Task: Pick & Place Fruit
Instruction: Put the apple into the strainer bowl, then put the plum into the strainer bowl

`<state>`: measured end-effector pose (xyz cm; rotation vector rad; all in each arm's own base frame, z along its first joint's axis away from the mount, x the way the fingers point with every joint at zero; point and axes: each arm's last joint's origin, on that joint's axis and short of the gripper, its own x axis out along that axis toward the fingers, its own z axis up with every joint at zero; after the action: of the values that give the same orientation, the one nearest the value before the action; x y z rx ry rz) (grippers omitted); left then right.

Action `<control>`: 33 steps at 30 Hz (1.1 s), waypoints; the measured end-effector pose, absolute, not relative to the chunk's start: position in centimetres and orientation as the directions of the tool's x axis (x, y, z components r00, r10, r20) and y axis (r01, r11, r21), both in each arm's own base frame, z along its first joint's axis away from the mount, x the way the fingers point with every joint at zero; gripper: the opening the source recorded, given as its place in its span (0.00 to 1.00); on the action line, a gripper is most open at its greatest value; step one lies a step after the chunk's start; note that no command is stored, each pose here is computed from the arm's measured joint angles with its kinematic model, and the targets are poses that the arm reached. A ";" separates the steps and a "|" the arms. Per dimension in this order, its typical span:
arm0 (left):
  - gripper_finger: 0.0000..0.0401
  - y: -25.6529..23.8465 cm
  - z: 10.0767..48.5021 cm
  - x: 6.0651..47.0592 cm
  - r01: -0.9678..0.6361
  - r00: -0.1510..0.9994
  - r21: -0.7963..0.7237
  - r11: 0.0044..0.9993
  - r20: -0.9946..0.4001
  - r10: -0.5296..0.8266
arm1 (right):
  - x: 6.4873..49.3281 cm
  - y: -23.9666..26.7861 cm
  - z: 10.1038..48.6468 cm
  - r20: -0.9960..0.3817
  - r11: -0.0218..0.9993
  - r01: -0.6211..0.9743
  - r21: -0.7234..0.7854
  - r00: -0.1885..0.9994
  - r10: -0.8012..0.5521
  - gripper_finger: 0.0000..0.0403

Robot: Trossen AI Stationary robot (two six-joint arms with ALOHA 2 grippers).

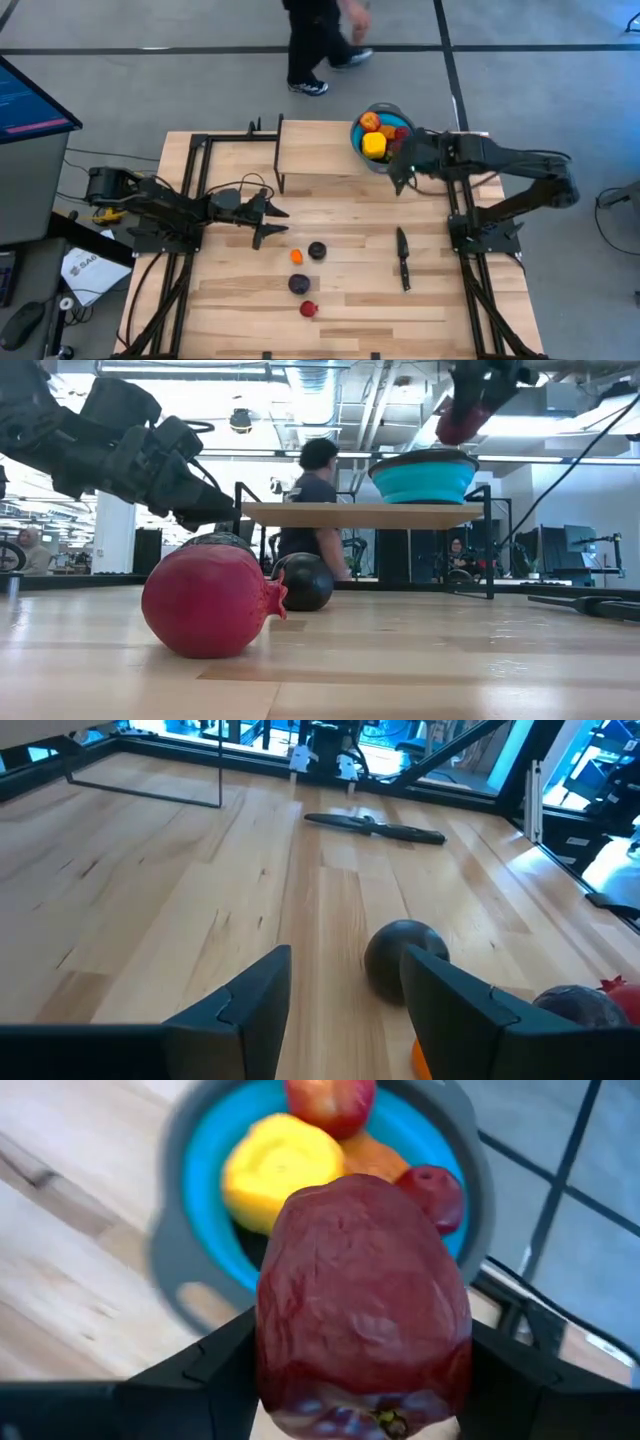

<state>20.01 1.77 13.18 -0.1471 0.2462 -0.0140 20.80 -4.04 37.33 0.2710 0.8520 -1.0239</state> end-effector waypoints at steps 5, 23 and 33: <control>0.45 1.8 13.2 20.0 -0.005 0.970 -0.150 0.989 -0.242 -0.031 | 20.6 -6.3 37.4 -0.745 0.522 0.827 -0.210 0.210 -0.633 0.62; 0.45 1.8 13.2 20.0 -0.005 0.971 -0.150 0.989 -0.238 -0.031 | 20.6 -8.4 37.7 -0.719 0.536 0.806 -0.253 0.215 -0.662 0.90; 0.45 1.8 13.2 20.0 -0.006 0.971 -0.150 0.989 -0.238 -0.031 | 22.8 -4.4 39.0 -0.589 0.649 0.728 -0.220 0.431 -0.683 0.80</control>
<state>20.02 1.77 13.22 -0.1502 0.2425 -0.0127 22.82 -4.41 38.96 0.0715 0.7000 -0.8807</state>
